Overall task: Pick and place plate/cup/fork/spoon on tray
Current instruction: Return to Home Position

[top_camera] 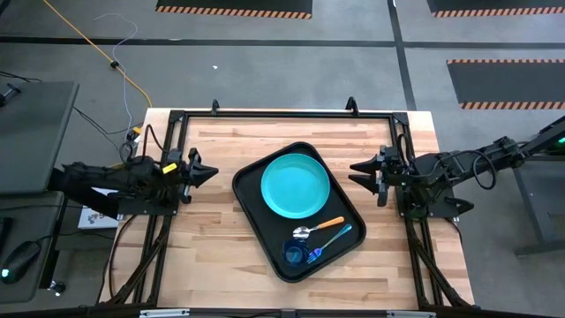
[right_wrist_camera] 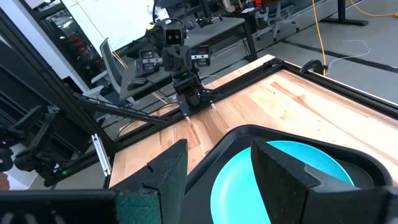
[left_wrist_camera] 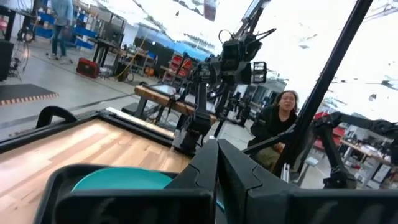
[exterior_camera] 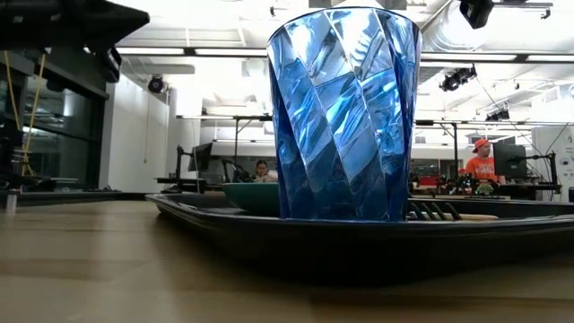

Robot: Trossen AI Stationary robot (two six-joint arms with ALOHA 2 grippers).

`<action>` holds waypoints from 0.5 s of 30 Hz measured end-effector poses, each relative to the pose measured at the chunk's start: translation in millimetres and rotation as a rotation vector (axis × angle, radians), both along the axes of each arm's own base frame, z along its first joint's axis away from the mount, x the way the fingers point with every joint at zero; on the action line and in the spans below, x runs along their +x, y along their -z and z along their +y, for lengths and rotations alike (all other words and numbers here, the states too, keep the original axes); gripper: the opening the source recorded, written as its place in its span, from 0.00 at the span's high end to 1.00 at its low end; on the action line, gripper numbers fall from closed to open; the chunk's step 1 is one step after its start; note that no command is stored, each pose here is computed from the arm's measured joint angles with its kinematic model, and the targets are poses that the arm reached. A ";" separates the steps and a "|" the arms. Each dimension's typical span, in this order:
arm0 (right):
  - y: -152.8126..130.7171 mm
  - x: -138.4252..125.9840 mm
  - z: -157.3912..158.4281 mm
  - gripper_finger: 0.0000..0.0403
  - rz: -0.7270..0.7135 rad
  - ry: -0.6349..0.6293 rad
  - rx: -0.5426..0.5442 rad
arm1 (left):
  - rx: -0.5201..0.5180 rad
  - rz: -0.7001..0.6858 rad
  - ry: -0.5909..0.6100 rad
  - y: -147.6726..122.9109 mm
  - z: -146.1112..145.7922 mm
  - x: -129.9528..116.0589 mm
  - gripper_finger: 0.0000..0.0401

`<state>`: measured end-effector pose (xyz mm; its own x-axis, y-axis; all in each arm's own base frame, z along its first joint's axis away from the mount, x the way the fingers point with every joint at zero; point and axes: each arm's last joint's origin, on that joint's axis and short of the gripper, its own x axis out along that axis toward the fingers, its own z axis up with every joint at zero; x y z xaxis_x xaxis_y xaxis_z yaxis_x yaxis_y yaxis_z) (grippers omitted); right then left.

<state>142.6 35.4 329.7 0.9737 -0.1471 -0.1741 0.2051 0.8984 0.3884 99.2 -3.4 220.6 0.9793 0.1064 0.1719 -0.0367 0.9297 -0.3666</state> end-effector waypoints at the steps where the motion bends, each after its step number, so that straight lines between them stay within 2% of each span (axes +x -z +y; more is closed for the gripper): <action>1: 0.0 0.0 0.0 0.58 0.000 0.000 0.000 | -0.001 -0.010 0.000 1.6 0.1 -1.1 1.00; 11: -0.3 -0.2 -0.1 0.58 -0.006 0.005 0.027 | -0.018 -0.027 -0.027 33.4 1.3 -5.0 1.00; 15: -0.4 -0.4 -0.2 0.58 -0.010 0.010 0.053 | -0.014 0.027 -0.039 40.1 1.5 -3.4 1.00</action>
